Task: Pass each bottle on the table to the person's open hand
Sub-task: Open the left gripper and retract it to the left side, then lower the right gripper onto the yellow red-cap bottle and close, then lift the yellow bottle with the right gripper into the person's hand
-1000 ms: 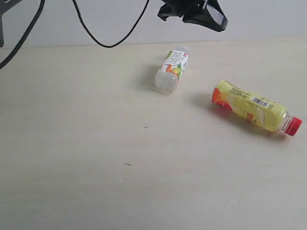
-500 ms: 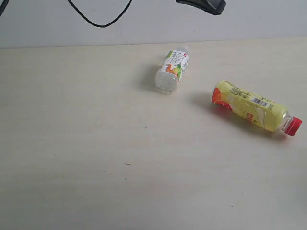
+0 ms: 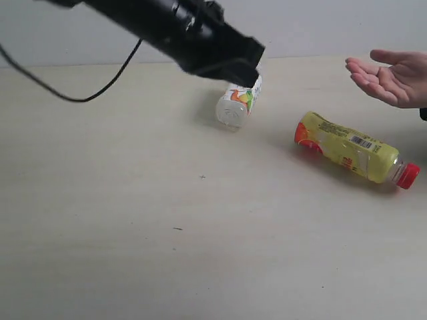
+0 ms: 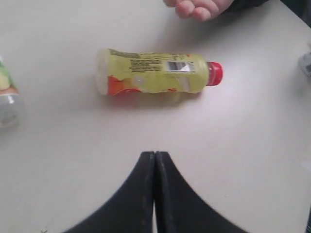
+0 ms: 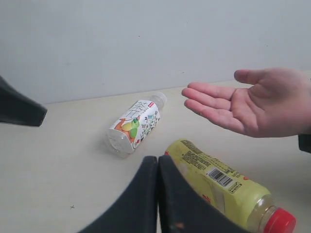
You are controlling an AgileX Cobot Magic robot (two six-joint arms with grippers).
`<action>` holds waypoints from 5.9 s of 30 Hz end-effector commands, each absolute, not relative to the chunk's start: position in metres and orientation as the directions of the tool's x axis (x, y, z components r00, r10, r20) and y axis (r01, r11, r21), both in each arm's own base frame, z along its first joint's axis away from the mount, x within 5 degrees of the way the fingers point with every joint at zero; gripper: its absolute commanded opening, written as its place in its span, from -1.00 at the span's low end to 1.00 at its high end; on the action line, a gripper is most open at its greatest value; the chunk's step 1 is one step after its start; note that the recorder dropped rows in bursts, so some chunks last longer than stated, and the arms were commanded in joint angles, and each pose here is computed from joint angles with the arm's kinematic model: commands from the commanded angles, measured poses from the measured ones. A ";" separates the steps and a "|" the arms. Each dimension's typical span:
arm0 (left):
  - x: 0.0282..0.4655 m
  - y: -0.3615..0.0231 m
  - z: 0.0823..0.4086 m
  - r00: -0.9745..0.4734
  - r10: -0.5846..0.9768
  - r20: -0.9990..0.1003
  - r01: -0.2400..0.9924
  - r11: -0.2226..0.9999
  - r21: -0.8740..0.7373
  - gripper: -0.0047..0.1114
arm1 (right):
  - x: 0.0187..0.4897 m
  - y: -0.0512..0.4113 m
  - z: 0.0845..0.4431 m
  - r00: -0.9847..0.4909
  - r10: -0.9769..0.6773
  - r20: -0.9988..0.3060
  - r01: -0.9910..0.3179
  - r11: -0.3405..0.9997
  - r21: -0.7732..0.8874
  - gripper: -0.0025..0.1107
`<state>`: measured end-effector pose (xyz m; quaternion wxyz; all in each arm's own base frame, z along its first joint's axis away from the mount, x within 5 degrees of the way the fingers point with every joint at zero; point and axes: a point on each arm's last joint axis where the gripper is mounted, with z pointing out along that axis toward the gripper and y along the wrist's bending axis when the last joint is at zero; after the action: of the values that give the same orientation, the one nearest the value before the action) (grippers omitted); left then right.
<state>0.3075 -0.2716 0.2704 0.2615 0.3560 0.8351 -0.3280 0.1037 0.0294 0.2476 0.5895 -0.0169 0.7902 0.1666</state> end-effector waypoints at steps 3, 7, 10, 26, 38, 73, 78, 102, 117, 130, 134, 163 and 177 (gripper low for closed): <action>0.256 -0.211 0.245 -0.550 0.271 -0.790 0.677 0.698 -0.232 -0.92 | 0.103 0.029 0.247 -0.299 0.163 -0.940 -0.223 0.946 0.235 -0.96; 0.221 -0.173 0.233 -0.530 0.276 -0.802 0.625 0.767 -0.149 -0.92 | 0.103 0.029 0.247 -0.299 0.163 -0.940 -0.223 0.946 0.235 -0.96; 0.197 -0.149 0.232 -0.512 0.264 -0.817 0.591 0.798 -0.112 -0.92 | 0.103 0.029 0.247 -0.299 0.163 -0.940 -0.223 0.946 0.235 -0.96; 0.135 -0.086 0.233 -0.436 0.067 -0.897 0.431 0.891 -0.143 -0.92 | 0.109 0.025 0.269 -0.226 0.330 -0.917 -0.160 0.915 0.369 -0.96; 0.134 -0.085 0.233 -0.432 0.068 -0.899 0.437 0.888 -0.142 -0.92 | 0.200 0.063 0.336 -0.440 -0.142 -0.887 -0.446 0.891 0.079 -0.96; 0.134 -0.085 0.233 -0.432 0.068 -0.899 0.437 0.888 -0.142 -0.92 | 0.317 0.064 0.229 -0.747 -0.652 -0.131 -0.648 0.758 -0.074 0.32; 0.134 -0.085 0.233 -0.432 0.068 -0.899 0.437 0.888 -0.142 -0.92 | 0.325 0.058 0.213 -0.701 -0.711 -0.062 -0.699 0.701 -0.141 0.32; 0.134 -0.085 0.233 -0.432 0.068 -0.899 0.437 0.888 -0.142 -0.92 | 0.361 0.063 0.146 -0.586 -0.806 -0.080 -0.781 0.588 -0.211 0.41; 0.134 -0.085 0.233 -0.432 0.068 -0.899 0.437 0.888 -0.142 -0.92 | 0.364 0.064 0.128 -0.587 -0.807 -0.061 -0.787 0.587 -0.189 0.05; 0.134 -0.085 0.233 -0.432 0.068 -0.899 0.437 0.888 -0.142 -0.92 | 0.346 0.072 0.195 -0.776 -0.598 -0.200 -0.598 0.799 -0.065 -0.96; 0.134 -0.085 0.233 -0.432 0.068 -0.899 0.437 0.888 -0.142 -0.92 | 0.352 0.073 0.242 -0.881 -0.400 -0.253 -0.405 0.914 -0.036 -0.96; 0.134 -0.085 0.233 -0.432 0.068 -0.899 0.437 0.888 -0.142 -0.92 | 0.424 0.037 0.245 -0.979 -0.031 -0.200 -0.009 0.994 -0.108 -0.96; 0.134 -0.085 0.233 -0.432 0.068 -0.899 0.437 0.888 -0.142 -0.92 | 0.439 0.038 0.232 -0.958 -0.051 -0.283 -0.018 0.993 -0.117 -0.94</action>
<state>0.1347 -0.0861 0.2334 0.5106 0.1582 0.8264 -0.1769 0.4344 0.0397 0.2269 0.1174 -0.0145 0.9914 -0.0565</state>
